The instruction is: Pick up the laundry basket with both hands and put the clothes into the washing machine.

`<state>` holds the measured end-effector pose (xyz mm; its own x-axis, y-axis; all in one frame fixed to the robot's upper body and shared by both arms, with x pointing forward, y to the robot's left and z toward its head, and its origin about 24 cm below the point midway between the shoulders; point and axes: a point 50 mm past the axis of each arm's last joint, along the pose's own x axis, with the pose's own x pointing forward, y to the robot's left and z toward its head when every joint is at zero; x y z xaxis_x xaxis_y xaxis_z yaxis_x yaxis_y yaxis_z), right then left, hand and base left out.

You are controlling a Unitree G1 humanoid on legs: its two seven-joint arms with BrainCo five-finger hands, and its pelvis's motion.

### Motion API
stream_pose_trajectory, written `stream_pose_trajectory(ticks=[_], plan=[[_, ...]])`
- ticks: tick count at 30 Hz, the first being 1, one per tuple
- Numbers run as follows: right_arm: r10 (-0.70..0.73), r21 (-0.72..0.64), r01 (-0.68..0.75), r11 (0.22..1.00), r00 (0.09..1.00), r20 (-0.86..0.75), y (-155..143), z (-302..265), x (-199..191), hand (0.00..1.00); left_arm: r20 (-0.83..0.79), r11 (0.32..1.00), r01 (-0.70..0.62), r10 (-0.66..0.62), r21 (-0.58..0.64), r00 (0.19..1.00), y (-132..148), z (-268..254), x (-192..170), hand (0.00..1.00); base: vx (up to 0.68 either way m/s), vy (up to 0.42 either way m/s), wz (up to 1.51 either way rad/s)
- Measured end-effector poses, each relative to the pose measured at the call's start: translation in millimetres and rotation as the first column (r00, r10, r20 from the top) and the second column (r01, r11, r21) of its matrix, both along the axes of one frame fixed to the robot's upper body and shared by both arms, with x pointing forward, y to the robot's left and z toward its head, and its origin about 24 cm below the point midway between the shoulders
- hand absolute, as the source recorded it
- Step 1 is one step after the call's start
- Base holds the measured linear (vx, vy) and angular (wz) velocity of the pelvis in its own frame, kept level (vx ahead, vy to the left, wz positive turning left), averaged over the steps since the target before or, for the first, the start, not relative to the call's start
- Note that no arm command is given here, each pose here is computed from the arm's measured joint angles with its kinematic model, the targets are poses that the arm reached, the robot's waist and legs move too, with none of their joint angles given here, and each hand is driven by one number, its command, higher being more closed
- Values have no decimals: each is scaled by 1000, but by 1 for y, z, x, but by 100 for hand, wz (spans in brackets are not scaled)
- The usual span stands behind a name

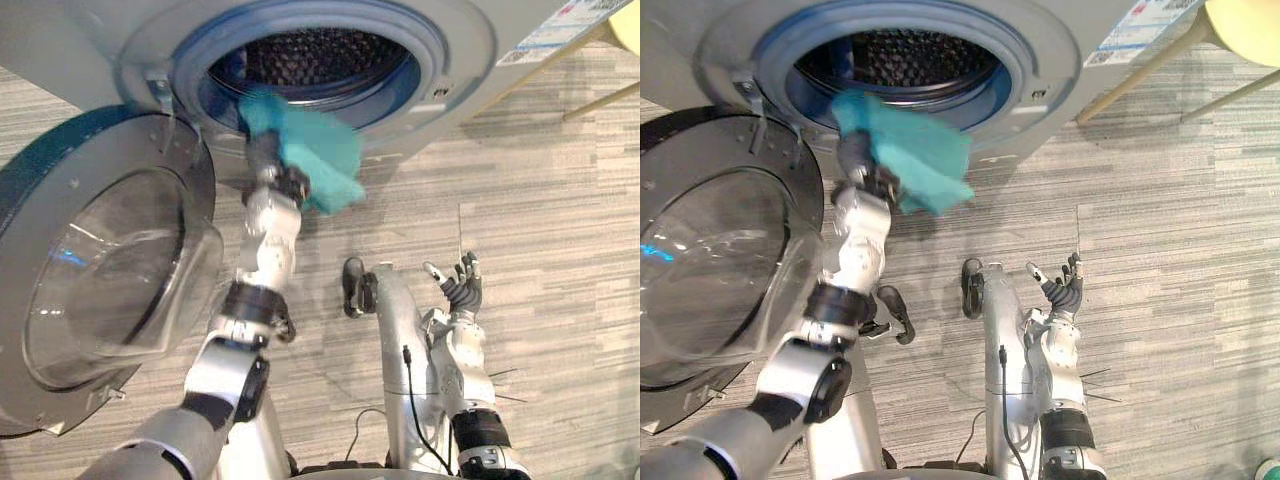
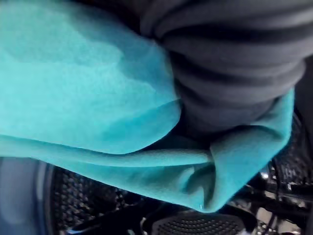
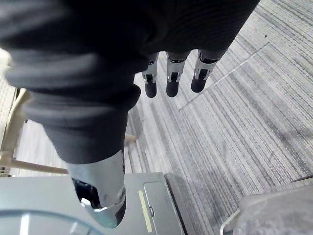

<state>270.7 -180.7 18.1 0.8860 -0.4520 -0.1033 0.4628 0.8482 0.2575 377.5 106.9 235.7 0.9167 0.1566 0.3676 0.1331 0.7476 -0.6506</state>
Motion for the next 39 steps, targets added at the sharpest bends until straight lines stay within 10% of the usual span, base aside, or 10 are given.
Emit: stream_pose_trajectory(ticks=[14,15,24,27,29,31,33,39], plan=[[-20,59,15,998,996,92,-2,12,1,0,290,979,-5,65,-204,955,35,142,-7,100,-4,3,-5],[-17,59,12,998,996,91,-2,12,1,0,295,982,-47,100,-182,950,43,144,-7,0,-9,0,-11],[-28,67,17,998,985,168,-7,23,-3,0,396,915,-377,297,140,869,61,182,-21,0,-1,0,-1],[-28,55,17,998,981,194,-11,24,-5,0,506,660,-630,410,409,758,52,197,-27,0,0,0,0],[-12,40,4,999,977,215,-13,25,-6,0,655,281,-780,427,559,624,37,202,-29,0,0,0,0],[0,35,-9,999,972,236,-14,28,-7,0,716,62,-792,391,607,579,29,200,-25,0,0,0,0],[13,39,-24,999,967,255,-14,30,-7,0,735,-96,-758,349,645,581,21,193,-18,0,0,0,0],[41,37,-53,998,961,274,-16,31,-6,0,743,-294,-684,329,667,583,18,184,-8,0,2,-2,1]])
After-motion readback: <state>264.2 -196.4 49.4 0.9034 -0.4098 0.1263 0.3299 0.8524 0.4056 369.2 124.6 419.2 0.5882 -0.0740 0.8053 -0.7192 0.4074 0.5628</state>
